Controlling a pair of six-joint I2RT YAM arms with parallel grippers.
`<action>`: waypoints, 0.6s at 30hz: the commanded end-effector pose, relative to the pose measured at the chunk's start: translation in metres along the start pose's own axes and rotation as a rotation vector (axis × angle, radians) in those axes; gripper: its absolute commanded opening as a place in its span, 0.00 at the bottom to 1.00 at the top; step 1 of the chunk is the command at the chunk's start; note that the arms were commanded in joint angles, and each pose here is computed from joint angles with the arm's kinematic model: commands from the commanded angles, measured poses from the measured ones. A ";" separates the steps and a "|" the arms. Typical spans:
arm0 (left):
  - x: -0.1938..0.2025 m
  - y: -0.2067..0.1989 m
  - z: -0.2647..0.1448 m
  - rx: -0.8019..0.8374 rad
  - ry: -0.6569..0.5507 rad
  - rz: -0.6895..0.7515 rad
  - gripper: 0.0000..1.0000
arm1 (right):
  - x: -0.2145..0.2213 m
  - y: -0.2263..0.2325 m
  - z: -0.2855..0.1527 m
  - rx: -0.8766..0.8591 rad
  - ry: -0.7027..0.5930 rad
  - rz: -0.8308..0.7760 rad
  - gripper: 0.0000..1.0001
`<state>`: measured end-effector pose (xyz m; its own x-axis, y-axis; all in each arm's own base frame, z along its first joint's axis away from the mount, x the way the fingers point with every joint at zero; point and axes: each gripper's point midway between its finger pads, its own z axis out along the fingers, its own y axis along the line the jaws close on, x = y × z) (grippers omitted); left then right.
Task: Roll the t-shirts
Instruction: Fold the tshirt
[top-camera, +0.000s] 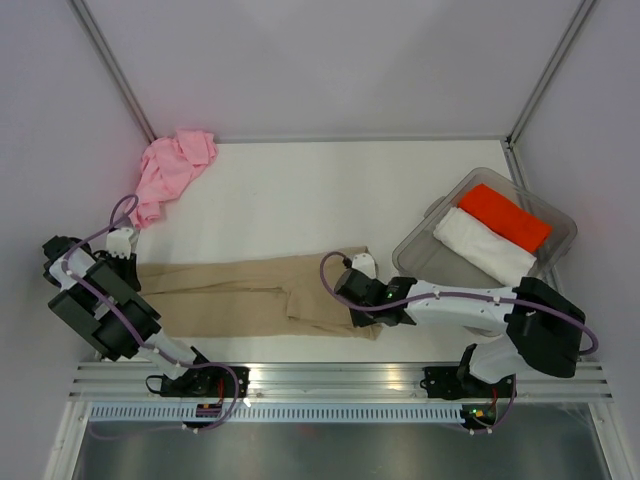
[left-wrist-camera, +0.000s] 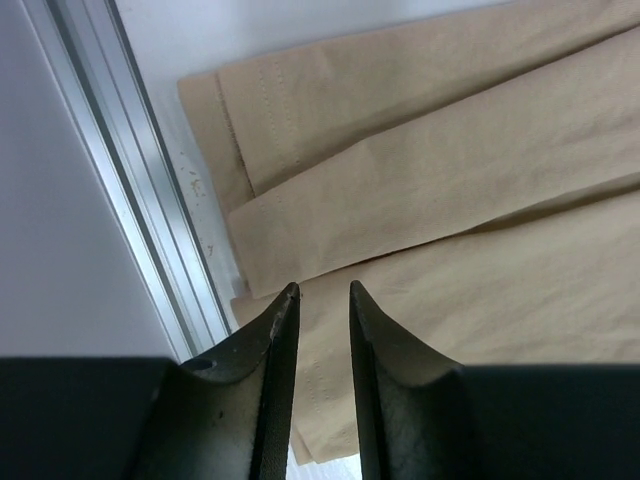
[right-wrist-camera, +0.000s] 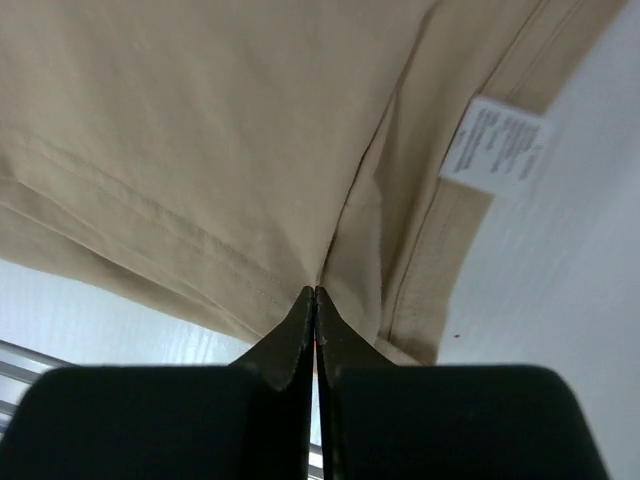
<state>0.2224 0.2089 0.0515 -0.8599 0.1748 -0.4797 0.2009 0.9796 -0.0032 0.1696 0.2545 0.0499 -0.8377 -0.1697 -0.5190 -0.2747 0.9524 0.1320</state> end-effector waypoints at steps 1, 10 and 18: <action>-0.018 -0.002 -0.010 0.009 -0.064 0.043 0.32 | 0.041 0.001 0.018 -0.003 0.103 0.048 0.01; -0.023 -0.004 -0.013 0.022 -0.082 0.032 0.33 | 0.038 -0.051 0.053 0.160 0.167 0.100 0.00; -0.026 -0.009 -0.014 0.039 -0.095 0.016 0.33 | -0.090 -0.088 0.092 0.287 0.095 0.076 0.00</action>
<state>0.2250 0.1993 0.0571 -0.8493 0.1586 -0.5035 0.2111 0.9763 -0.0485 0.2739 0.2397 0.0138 -0.8949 -0.0152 -0.4461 -0.0608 0.9942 0.0882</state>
